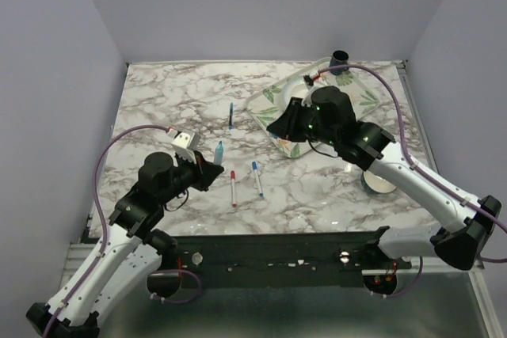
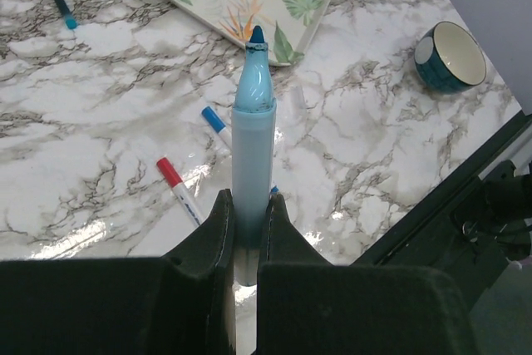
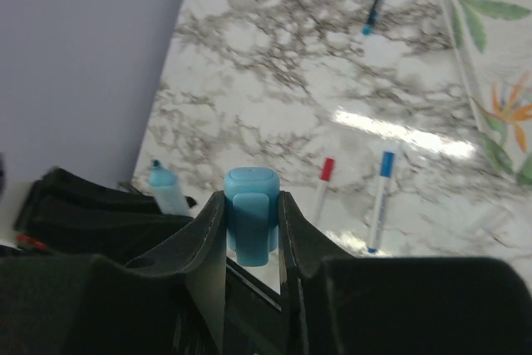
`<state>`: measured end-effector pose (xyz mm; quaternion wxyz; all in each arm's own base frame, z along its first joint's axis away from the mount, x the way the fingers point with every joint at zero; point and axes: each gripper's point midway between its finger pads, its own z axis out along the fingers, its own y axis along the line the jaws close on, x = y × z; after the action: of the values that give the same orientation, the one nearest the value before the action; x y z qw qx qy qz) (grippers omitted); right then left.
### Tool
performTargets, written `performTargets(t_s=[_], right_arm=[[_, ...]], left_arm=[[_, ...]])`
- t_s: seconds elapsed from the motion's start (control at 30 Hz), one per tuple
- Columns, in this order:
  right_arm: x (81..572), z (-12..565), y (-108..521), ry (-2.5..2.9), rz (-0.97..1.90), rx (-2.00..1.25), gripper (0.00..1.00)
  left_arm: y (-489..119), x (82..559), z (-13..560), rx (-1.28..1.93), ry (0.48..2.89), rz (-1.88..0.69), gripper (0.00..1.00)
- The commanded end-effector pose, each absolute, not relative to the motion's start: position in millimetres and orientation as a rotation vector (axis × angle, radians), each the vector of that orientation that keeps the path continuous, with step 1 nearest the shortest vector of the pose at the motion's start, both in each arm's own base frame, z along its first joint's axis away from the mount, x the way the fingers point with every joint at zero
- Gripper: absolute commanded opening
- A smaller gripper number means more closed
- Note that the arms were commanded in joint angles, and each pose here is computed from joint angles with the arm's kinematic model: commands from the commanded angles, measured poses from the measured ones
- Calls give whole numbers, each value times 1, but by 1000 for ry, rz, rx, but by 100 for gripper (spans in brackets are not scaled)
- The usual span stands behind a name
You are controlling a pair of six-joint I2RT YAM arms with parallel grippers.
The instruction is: Insert the pens into the pen caps
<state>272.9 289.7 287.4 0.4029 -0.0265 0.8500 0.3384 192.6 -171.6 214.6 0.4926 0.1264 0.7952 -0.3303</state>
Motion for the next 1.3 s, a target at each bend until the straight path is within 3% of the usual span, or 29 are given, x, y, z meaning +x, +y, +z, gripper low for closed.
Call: performTargets(t_s=[0.0, 0.23, 0.53, 1.27], right_arm=[[269, 330, 347, 2035, 1054, -99, 1], [255, 347, 399, 1947, 1136, -174, 1], [249, 327, 431, 1919, 1116, -186, 1], [258, 322, 445, 1925, 1025, -202, 1]], left_arm=[[-167, 196, 210, 280, 1960, -764, 0], [-167, 194, 216, 283, 1927, -779, 0], [-167, 189, 227, 288, 1869, -802, 0], [-166, 187, 231, 288, 1854, -808, 0]])
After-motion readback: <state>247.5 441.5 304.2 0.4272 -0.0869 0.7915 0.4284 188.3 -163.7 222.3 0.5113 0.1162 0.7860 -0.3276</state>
